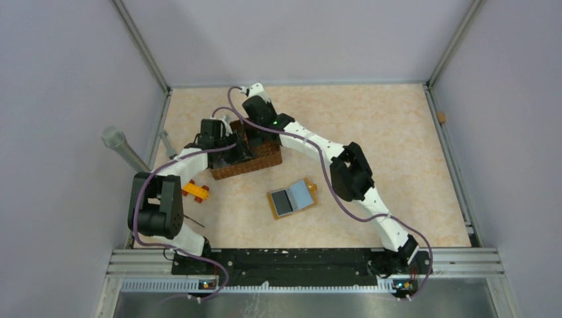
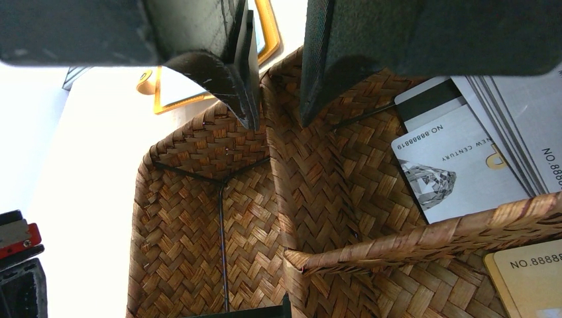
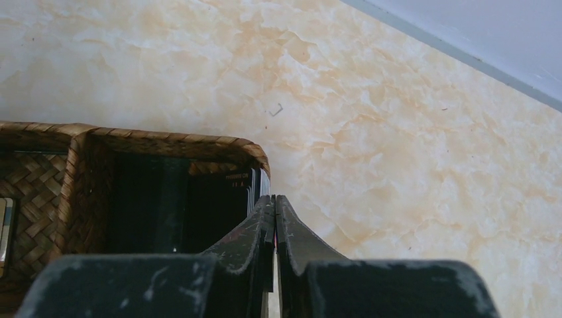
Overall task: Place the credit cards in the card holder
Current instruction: Pick up the credit card from the storage box.
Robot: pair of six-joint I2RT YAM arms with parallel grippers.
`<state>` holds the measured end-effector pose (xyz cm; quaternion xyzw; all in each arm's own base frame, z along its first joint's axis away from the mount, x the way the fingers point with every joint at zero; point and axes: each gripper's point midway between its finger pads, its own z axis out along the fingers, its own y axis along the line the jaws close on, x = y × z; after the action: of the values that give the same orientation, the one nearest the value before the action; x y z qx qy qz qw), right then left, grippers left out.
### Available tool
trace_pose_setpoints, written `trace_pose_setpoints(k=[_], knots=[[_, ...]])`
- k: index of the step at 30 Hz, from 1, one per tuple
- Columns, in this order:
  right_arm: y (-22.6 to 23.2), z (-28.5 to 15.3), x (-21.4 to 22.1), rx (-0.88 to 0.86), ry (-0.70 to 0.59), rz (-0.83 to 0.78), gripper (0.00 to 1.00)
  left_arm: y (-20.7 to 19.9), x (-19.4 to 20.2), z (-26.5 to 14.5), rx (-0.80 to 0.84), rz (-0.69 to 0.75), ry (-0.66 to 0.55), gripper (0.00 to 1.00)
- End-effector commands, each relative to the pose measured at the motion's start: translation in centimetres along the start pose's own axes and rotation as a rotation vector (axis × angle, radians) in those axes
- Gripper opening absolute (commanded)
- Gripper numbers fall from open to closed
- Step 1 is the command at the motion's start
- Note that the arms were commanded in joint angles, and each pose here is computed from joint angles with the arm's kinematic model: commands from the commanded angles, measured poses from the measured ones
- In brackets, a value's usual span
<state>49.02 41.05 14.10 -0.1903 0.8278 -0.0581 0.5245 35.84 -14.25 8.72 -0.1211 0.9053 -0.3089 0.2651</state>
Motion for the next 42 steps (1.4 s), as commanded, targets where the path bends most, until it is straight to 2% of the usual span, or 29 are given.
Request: trace_pose_setpoints(k=[1,5,8,14,29,42], knots=[[-0.8,-2.7,-4.5,-0.044,-0.078,0.098,0.07,-1.0,-1.1,-0.3,0.034,0.027,-0.034,0.32],[-0.8,-2.3,-3.5,-0.051,-0.049,0.109,0.13,-1.1,-1.0,-0.4,0.036,0.028,-0.034,0.32],[-0.7,-1.9,-2.8,-0.062,-0.033,0.109,0.27,-1.1,-1.0,-0.4,0.037,0.028,-0.033,0.32],[-0.2,-1.0,-1.5,-0.052,-0.005,0.086,0.43,-1.1,-1.1,-0.4,0.039,0.028,-0.033,0.32],[-0.8,0.9,1.7,-0.008,0.080,0.061,0.57,-1.1,-1.0,-0.3,0.043,0.025,-0.030,0.32],[-1.8,0.5,2.6,0.013,0.122,0.075,0.57,-1.2,-1.0,-0.5,0.043,0.027,-0.035,0.31]])
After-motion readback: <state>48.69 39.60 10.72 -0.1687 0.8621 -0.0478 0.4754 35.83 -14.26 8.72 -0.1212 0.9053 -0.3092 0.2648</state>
